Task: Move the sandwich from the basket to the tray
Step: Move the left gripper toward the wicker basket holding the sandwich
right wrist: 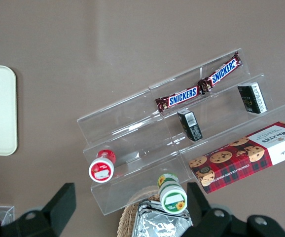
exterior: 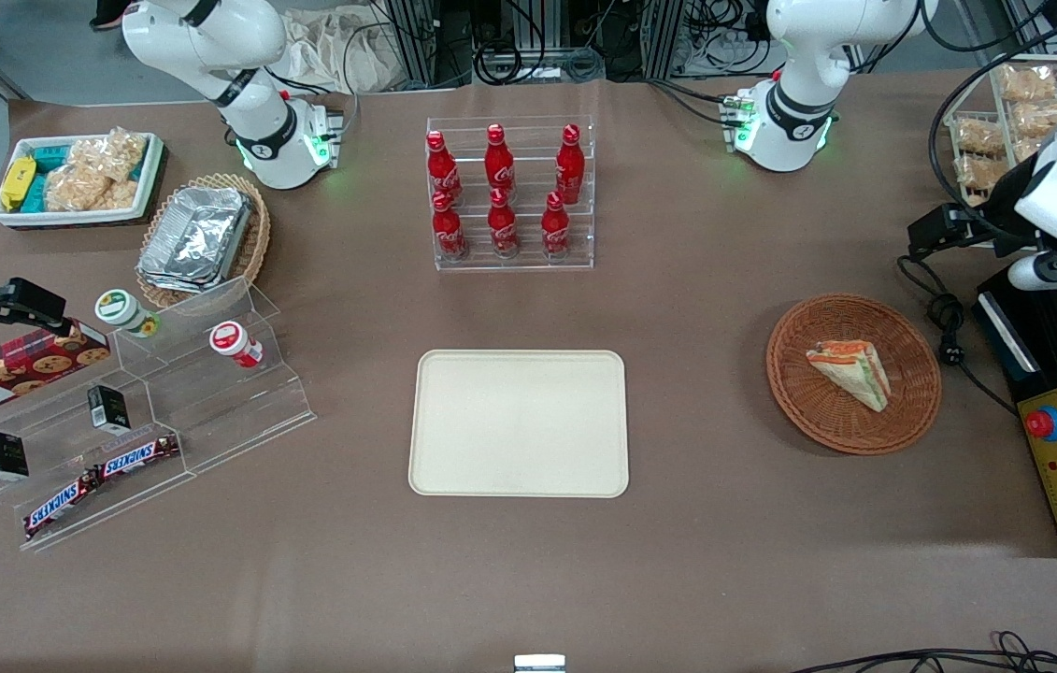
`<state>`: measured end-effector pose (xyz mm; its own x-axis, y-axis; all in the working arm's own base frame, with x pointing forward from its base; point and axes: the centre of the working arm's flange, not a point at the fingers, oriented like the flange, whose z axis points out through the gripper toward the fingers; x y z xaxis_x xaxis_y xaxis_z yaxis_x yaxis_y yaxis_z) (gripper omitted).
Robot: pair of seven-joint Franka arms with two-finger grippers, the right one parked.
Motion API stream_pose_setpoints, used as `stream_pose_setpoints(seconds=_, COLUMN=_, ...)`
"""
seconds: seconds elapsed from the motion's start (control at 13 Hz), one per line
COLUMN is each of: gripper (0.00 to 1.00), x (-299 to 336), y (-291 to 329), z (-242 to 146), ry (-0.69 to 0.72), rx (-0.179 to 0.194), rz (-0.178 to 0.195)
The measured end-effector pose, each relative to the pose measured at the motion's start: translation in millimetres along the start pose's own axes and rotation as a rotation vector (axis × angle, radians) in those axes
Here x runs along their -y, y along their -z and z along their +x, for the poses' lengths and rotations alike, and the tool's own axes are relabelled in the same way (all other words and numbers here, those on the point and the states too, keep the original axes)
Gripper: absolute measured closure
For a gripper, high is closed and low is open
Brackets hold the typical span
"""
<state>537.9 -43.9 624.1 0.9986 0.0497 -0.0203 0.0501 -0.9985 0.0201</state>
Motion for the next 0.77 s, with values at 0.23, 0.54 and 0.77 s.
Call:
stream_pose_setpoints(seconds=0.23, gripper=0.00, x=3.8, y=-2.8, z=-3.6, ry=0.006, rx=0.041, rz=0.006)
stream_pose_setpoints(seconds=0.54, gripper=0.00, x=20.7, y=-55.0, z=10.3, ry=0.095, rx=0.155, rz=0.040)
stream_pose_setpoints(seconds=0.77, gripper=0.00, x=42.0, y=-126.1, z=20.1, ry=0.154, rx=0.174, rz=0.041)
